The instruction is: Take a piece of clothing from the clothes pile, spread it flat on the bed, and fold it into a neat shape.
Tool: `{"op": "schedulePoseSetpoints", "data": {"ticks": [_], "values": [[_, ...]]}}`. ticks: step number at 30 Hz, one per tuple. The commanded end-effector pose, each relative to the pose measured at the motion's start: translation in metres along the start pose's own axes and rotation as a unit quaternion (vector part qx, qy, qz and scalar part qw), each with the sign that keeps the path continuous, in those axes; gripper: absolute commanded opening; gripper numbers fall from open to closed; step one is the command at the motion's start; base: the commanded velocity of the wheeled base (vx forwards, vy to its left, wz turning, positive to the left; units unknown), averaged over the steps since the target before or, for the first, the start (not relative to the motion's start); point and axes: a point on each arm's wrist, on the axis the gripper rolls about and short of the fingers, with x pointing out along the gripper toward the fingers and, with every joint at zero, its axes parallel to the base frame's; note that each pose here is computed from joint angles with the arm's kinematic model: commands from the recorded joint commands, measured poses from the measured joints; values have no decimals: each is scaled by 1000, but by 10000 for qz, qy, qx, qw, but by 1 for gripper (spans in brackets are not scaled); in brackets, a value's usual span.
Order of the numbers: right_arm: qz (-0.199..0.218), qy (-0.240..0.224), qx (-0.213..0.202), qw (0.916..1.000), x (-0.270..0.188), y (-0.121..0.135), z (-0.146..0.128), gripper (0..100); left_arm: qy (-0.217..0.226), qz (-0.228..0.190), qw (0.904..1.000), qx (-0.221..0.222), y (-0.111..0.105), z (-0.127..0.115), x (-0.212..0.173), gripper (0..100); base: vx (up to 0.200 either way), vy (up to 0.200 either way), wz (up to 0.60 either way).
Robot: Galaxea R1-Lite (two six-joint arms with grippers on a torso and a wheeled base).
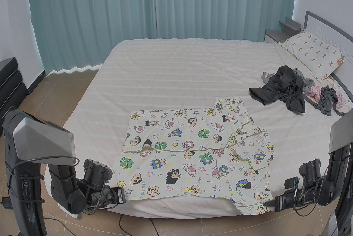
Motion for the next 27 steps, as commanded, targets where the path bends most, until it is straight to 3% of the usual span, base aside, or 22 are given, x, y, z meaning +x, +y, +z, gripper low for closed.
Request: {"op": "schedulePoseSetpoints", "data": {"ticks": [1,7,17,26,27], "values": [[182,-419,192,9988,-4,-2,7,0,-540,-270,9979,-228,-10,22,-15,0,0,0,0],[281,-957,173,9949,-1,-2,23,0,-927,-467,9937,-419,-21,47,-8,0,0,0,0],[264,-1732,196,9843,11,-13,64,0,-898,-419,9930,-643,-38,92,6,0,0,0,0],[117,-2007,290,9791,19,-22,95,0,-981,-293,9903,-944,-31,121,18,0,0,0,0],[121,-2055,411,9777,21,-25,109,0,-972,-226,9891,-1079,-27,128,27,0,0,0,0]]}}
